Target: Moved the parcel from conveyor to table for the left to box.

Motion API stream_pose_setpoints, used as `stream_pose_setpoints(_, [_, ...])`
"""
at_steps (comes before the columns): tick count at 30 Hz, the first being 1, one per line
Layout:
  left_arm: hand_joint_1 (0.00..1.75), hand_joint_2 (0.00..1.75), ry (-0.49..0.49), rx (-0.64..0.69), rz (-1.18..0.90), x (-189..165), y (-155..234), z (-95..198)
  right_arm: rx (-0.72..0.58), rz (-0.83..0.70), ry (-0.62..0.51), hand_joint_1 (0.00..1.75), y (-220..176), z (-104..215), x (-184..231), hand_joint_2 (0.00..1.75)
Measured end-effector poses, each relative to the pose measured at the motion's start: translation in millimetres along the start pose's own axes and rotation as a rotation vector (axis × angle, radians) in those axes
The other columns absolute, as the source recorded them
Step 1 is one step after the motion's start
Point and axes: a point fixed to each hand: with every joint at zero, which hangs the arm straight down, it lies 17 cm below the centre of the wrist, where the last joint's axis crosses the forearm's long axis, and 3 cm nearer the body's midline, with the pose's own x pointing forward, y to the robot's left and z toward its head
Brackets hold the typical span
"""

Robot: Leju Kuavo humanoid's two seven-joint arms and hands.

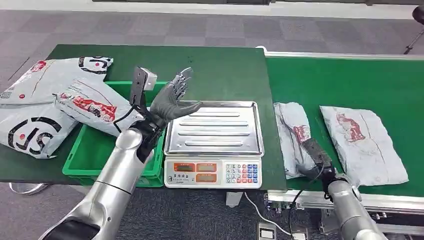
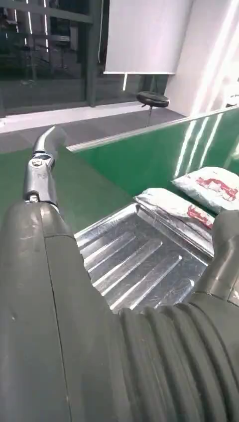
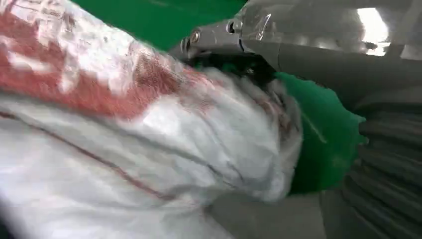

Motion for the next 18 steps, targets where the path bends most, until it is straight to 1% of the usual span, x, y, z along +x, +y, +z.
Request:
stream_pose_setpoints(8, [0.0, 1.75, 0.001, -0.001, -0.004, -0.1, -0.1, -0.4, 0.003, -0.01, -0.009, 1.75, -2.4, -0.7, 4.1, 1.75])
stream_pose_setpoints(11, [0.0, 1.75, 0.001, -0.006, -0.012, 2.3, -2.3, -3.7, 0.005, -0.034, -0.025, 1.75, -8.4, -3.7, 17.1, 1.75])
stream_pose_setpoints(18, [0.0, 1.75, 0.011, -0.009, -0.011, -2.1, -8.1, -5.3, -0.013, -0.046, -0.048, 1.75, -10.5, -6.2, 28.9, 1.75])
